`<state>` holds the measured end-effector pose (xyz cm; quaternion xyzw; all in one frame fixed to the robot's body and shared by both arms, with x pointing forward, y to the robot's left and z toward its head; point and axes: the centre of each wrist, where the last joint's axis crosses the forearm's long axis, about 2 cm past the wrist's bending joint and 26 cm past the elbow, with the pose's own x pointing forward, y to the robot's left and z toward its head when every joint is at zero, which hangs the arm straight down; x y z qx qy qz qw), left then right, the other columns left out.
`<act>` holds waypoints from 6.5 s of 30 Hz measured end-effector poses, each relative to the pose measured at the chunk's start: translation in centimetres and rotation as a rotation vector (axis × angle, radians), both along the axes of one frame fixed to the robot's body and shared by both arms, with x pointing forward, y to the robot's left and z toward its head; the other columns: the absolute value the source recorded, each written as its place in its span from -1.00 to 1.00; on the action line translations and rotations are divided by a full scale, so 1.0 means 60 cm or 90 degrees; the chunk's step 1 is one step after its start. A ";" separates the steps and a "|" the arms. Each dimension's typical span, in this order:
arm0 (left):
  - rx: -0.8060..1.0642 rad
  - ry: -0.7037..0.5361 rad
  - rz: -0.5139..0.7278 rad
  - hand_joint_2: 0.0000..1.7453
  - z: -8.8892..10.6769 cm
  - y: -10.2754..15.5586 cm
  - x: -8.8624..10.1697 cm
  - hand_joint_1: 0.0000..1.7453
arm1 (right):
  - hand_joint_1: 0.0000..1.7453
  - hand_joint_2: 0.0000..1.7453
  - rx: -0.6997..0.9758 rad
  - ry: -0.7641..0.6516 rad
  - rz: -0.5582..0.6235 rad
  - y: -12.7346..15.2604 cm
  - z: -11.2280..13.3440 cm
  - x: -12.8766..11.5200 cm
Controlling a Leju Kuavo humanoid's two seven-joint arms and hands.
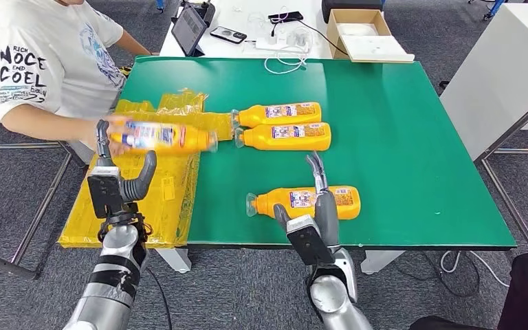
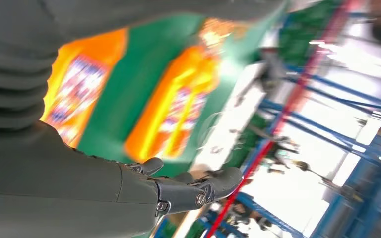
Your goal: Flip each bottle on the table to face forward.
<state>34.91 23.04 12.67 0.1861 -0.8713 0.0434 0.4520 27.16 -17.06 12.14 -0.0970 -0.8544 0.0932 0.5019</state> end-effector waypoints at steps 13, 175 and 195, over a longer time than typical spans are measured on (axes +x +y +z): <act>-0.015 0.025 -0.087 1.00 -0.032 -0.046 -0.087 -1.00 | -1.00 1.00 -0.257 0.110 -0.089 -0.178 0.012 0.069; -0.406 0.202 -0.694 1.00 -0.039 -0.163 -0.109 -0.50 | 1.00 1.00 -0.214 -0.034 0.139 0.124 -0.092 -0.036; -0.351 0.194 -0.644 1.00 -0.043 -0.162 -0.112 1.00 | -1.00 0.00 -0.215 0.000 0.147 0.130 -0.102 -0.041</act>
